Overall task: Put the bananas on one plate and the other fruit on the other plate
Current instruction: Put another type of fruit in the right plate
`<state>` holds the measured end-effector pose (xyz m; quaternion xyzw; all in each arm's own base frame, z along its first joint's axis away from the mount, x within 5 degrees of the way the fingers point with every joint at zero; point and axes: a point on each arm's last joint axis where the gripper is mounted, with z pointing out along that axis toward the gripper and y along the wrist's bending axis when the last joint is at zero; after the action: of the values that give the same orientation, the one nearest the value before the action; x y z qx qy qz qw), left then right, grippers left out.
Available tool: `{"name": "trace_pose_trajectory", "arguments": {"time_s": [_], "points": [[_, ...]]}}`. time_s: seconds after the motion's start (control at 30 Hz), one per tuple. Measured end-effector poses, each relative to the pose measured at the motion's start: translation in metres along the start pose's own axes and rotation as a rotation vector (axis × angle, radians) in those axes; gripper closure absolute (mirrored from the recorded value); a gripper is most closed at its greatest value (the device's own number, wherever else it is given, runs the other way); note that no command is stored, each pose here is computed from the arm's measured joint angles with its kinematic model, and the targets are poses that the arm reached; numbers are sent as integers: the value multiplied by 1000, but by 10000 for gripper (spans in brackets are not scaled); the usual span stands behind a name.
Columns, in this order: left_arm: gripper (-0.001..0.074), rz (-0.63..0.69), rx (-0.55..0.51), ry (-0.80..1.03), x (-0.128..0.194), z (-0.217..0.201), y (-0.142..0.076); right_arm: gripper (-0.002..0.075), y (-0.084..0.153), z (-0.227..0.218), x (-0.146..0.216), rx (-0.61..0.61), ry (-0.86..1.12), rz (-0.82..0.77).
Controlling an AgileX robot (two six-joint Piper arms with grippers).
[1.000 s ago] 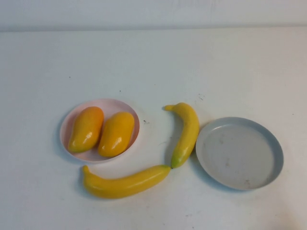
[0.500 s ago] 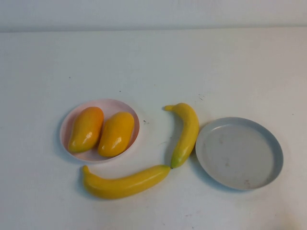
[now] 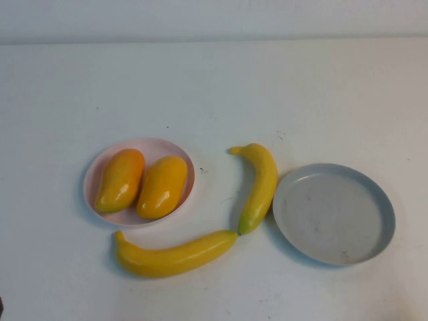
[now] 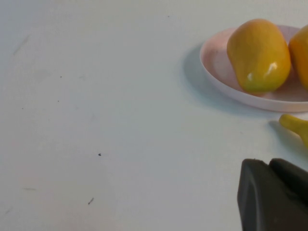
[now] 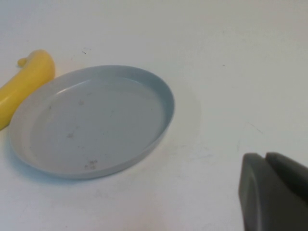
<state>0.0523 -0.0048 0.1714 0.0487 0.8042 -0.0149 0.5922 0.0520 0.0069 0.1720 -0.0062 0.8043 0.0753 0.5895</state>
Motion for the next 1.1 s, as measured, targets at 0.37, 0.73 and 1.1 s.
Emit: {"name": "trace_pose_trajectory", "arguments": {"time_s": [0.37,0.73,1.1], "points": [[733,2,0,0,0,0,0,742,0,0,0,0,0,0],[733,4,0,0,0,0,0,742,0,0,0,-1,-4,0],[733,4,0,0,0,0,0,742,3,-9,-40,-106,-451,301]]}}
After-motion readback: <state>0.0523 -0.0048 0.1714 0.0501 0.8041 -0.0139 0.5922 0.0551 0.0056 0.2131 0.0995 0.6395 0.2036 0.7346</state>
